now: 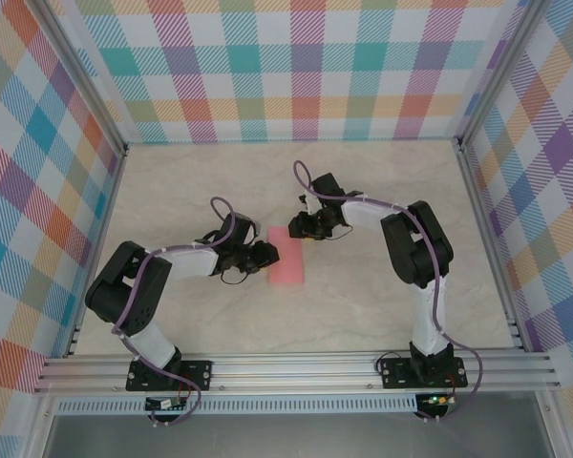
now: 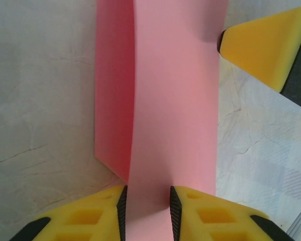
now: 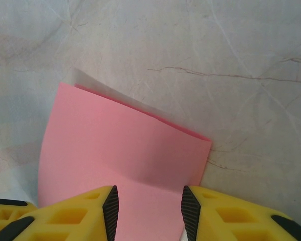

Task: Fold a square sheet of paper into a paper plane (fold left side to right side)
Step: Third fold the triangle at the center of the table.

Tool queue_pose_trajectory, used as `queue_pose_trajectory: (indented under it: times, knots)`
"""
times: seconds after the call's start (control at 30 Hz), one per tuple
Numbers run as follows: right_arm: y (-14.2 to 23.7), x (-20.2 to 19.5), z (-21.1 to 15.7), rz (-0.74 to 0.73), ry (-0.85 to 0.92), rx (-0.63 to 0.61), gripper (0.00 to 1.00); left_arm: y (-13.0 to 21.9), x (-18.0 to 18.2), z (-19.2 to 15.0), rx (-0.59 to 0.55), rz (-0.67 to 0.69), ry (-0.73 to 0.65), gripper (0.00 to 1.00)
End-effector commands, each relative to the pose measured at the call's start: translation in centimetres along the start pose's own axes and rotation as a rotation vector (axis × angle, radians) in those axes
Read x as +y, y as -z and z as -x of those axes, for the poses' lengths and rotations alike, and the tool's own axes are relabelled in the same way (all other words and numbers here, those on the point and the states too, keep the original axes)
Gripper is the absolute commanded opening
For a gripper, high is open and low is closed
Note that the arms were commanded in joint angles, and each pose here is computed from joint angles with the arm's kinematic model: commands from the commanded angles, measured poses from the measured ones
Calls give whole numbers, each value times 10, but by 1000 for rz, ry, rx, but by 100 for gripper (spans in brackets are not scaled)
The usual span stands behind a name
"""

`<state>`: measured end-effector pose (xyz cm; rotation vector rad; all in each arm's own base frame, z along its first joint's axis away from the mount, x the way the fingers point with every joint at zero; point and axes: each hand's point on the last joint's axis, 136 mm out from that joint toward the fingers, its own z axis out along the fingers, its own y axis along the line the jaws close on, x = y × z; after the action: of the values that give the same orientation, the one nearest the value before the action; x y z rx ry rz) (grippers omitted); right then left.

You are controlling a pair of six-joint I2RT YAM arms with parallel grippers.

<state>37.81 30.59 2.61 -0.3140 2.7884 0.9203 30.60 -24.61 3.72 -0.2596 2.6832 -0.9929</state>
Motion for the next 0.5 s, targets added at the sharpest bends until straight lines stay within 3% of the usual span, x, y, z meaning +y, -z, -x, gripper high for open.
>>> queue_pose_trajectory:
  times: [0.0, 0.27, 0.47]
  knots:
    - [-7, -13, -10, -56, 22, 33, 43, 6, -5, 1, -10, 9, -24, 28]
    - [-10, -16, -12, -60, 32, 38, 44, 9, 0, -1, -12, 31, -29, 20]
    - [0, -7, -1, -46, 84, -14, 47, 11, -2, -1, -14, 25, -26, 9]
